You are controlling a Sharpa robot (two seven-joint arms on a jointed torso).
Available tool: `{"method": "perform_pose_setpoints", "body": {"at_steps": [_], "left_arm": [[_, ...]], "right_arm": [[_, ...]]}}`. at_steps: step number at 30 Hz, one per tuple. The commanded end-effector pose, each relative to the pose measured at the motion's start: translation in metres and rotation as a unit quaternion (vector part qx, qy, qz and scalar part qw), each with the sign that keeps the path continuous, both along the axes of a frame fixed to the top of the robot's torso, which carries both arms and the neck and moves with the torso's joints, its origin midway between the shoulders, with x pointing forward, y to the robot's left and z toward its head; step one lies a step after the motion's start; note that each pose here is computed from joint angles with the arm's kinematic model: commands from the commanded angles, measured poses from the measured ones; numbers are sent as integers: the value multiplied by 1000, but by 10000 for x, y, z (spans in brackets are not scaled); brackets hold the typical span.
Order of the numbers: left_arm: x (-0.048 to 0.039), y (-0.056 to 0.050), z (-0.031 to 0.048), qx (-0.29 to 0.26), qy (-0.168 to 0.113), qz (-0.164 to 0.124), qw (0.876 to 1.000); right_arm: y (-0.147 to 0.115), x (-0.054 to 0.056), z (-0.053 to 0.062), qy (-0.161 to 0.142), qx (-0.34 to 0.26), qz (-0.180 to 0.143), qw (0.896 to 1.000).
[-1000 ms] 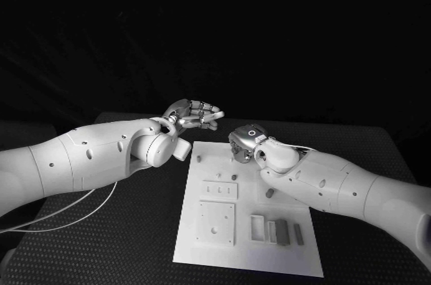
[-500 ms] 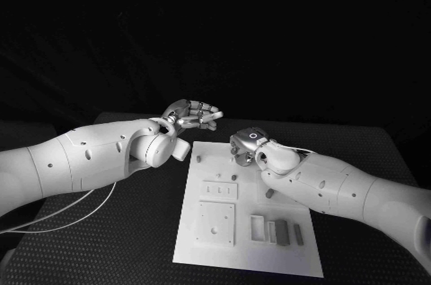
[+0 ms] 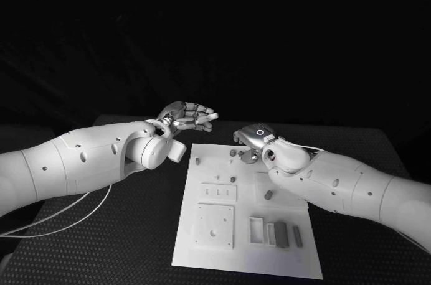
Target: Assemble the parts on the task board
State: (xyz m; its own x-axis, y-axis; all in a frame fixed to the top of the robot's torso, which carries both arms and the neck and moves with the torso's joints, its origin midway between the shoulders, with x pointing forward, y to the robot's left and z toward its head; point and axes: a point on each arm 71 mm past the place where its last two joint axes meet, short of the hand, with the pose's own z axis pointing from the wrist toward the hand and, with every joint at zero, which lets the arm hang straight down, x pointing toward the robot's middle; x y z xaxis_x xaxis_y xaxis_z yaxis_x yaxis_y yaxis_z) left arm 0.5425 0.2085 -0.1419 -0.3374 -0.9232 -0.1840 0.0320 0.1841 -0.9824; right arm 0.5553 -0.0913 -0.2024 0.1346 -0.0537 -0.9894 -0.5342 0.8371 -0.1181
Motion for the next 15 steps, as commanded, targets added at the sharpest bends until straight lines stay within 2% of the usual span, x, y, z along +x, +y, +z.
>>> {"method": "perform_pose_setpoints", "body": {"at_steps": [1,4,6,8,15], "left_arm": [[15,22,22,-3,-9,3,1000],[36,56,35,-2,-21,16,1000],[45,79,36,-3,-23,17,1000],[53,105,35,-3,-24,17,1000],[67,188,11,0,-23,30,999]], "right_arm": [[-70,-13,145,-14,36,3,999],[-246,-28,219,1,40,-4,999],[-314,-33,250,5,42,-6,999],[-494,-47,314,20,40,-15,999],[-956,-100,352,69,-1,-28,997]]}}
